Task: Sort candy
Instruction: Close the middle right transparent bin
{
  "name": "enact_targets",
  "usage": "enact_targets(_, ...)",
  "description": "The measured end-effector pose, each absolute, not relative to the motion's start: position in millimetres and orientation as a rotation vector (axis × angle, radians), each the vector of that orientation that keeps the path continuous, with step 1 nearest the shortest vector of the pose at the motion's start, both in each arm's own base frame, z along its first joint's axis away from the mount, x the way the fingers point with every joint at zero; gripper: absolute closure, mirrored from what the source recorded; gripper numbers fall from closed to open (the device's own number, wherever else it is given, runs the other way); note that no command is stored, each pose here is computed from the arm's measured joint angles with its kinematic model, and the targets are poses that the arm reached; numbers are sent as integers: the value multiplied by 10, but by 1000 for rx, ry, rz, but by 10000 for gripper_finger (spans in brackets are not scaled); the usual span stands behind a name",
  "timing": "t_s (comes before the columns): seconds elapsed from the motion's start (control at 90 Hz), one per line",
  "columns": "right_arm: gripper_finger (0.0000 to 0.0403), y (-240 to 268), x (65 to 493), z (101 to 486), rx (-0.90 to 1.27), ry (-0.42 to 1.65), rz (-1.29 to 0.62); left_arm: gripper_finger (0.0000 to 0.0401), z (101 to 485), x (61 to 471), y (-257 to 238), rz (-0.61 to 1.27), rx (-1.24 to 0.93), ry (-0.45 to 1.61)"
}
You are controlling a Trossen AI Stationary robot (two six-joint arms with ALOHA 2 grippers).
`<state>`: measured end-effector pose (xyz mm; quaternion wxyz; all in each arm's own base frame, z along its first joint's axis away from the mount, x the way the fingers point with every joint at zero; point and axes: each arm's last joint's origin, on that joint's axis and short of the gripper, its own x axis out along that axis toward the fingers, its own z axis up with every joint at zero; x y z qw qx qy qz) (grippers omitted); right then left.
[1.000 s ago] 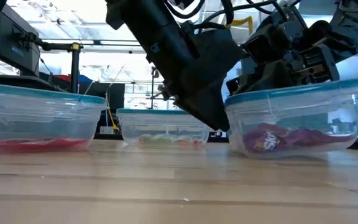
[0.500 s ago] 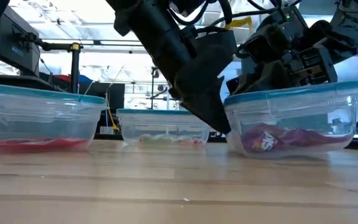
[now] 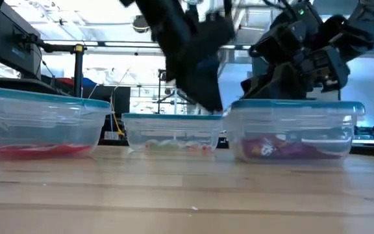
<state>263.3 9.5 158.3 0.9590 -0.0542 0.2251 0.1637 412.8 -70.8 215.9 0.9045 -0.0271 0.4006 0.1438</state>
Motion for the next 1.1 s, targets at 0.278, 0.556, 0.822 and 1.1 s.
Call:
enact_targets(0.278, 302, 167, 2095, 2066, -5, 648, 214, 283, 2801, 4188, -685, 243, -15, 519)
enact_targets(0.556, 302, 236, 1649, 2124, 73, 733, 31, 283, 2155, 4647, -490, 82, -69, 476)
enact_targets(0.822, 302, 244, 1471, 2154, 59, 745, 15, 283, 1989, 4392, -590, 134, -111, 809)
enact_targets(1.1, 302, 270, 1564, 2055, 97, 668, 19, 283, 2255, 4364, -716, 112, -8, 678)
